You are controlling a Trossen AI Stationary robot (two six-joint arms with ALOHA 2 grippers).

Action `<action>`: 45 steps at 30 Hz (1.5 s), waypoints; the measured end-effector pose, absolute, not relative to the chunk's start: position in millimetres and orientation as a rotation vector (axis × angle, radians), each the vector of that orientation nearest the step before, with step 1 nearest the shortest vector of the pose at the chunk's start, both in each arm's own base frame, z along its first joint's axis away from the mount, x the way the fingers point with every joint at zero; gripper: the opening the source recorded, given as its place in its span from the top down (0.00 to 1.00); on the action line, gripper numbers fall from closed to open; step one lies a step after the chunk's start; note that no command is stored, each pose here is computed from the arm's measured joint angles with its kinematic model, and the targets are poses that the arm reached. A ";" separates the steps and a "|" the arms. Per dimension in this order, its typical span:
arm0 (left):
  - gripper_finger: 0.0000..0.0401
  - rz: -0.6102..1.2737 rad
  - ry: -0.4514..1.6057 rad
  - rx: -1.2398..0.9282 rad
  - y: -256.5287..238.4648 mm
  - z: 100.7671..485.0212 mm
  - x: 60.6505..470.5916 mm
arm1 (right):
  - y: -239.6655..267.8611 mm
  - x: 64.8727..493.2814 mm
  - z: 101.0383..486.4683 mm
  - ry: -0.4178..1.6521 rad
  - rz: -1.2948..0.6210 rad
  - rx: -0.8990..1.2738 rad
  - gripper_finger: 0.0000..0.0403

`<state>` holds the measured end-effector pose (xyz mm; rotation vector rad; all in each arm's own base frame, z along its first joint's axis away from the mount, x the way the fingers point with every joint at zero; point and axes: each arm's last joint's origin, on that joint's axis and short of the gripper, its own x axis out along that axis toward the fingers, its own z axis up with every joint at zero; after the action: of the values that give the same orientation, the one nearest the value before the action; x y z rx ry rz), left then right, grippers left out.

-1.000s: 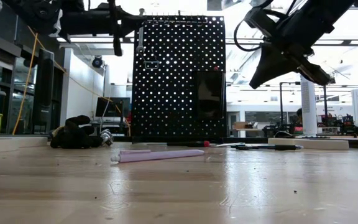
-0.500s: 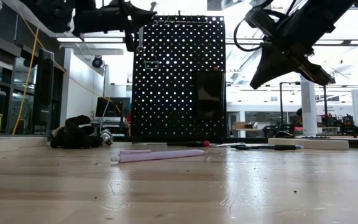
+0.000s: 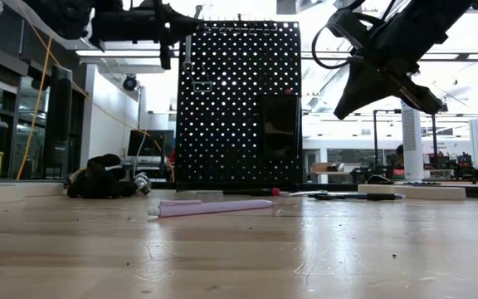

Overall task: Hang tools onto peg board
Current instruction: Hang the wrench onto the peg board

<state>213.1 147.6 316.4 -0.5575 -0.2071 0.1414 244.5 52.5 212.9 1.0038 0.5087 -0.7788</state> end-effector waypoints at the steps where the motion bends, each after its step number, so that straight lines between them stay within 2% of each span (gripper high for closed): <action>1: 1.00 0.144 -0.199 -0.562 147.6 315.7 213.1 | 52.5 244.5 212.9 0.509 -0.779 1.004 1.00; 5: 1.00 0.165 -0.144 -0.586 145.8 310.4 213.7 | 52.5 244.5 212.9 0.510 -0.778 1.006 1.00; 14: 1.00 0.229 -0.176 -0.505 132.8 326.5 197.6 | 52.5 244.5 212.9 0.511 -0.777 1.004 1.00; 20: 1.00 0.242 -0.082 -0.531 134.1 314.0 203.1 | 51.7 244.4 212.8 0.507 -0.784 0.997 1.00; 31: 1.00 0.215 -0.140 -0.509 132.2 320.4 204.4 | 52.6 244.5 212.8 0.515 -0.774 1.004 1.00; 45: 1.00 0.329 -0.101 -0.509 137.0 315.0 199.7 | 52.7 244.5 212.8 0.519 -0.772 1.004 1.00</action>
<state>199.7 137.0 315.0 -0.5092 -0.1006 0.3288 244.5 52.7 212.8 1.0042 0.5192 -0.7718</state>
